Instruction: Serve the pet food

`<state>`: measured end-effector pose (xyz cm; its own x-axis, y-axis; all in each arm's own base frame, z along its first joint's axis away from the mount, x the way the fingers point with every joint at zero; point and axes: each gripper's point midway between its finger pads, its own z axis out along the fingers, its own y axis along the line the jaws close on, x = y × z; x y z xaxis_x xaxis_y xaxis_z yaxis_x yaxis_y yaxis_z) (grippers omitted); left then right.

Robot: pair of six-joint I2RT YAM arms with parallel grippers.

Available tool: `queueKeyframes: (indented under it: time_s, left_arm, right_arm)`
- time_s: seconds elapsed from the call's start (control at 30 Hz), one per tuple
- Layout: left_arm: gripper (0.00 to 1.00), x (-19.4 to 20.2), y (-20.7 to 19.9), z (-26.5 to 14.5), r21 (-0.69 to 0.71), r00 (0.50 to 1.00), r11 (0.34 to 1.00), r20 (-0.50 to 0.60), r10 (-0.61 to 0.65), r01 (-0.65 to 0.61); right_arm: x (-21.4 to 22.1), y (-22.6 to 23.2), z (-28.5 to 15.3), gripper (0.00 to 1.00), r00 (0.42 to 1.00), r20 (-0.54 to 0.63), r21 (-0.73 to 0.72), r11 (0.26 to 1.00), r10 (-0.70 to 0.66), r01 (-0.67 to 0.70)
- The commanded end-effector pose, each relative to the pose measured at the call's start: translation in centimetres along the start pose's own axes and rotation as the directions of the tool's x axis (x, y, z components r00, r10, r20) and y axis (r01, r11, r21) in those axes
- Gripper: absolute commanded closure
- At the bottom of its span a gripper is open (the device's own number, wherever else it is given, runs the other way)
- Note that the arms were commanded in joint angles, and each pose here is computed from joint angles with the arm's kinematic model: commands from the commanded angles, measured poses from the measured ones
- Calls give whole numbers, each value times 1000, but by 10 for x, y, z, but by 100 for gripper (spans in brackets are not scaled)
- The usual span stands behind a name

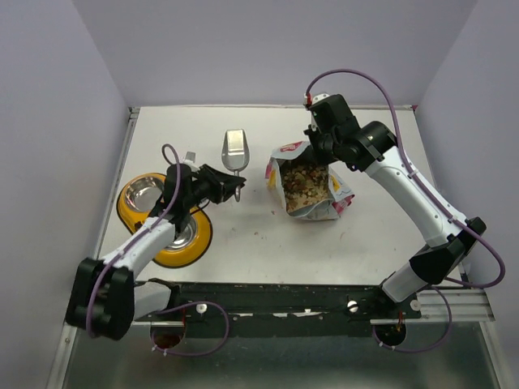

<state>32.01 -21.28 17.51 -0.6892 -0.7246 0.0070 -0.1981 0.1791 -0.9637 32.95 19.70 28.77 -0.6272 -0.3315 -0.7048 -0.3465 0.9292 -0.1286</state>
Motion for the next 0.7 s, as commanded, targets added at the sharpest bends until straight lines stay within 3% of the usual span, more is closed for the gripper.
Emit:
queueKeyframes:
  time_s: [0.0,0.07,0.27,0.47,0.67]
  left_arm:
    - [100,44,-20,-70,-232,984,967,-163,68,-105]
    - [100,59,-39,-101,-262,974,953,-204,97,-150]
    - [100,128,-70,-176,-298,909,940,-416,31,-169]
    - [100,178,-91,-219,-300,816,926,-577,16,-230]
    - [100,186,-119,-239,-256,818,938,-574,47,-234]
  right_arm:
    - [-66,-26,-34,99,962,266,96,991,64,-93]
    - [-71,-26,-33,99,957,282,100,991,59,-91]
    - [-80,-2,-24,99,950,311,-12,999,37,-35]
    - [-85,27,-7,99,941,332,-69,997,63,-42]
    - [-86,72,-7,99,937,347,-87,996,42,-12]
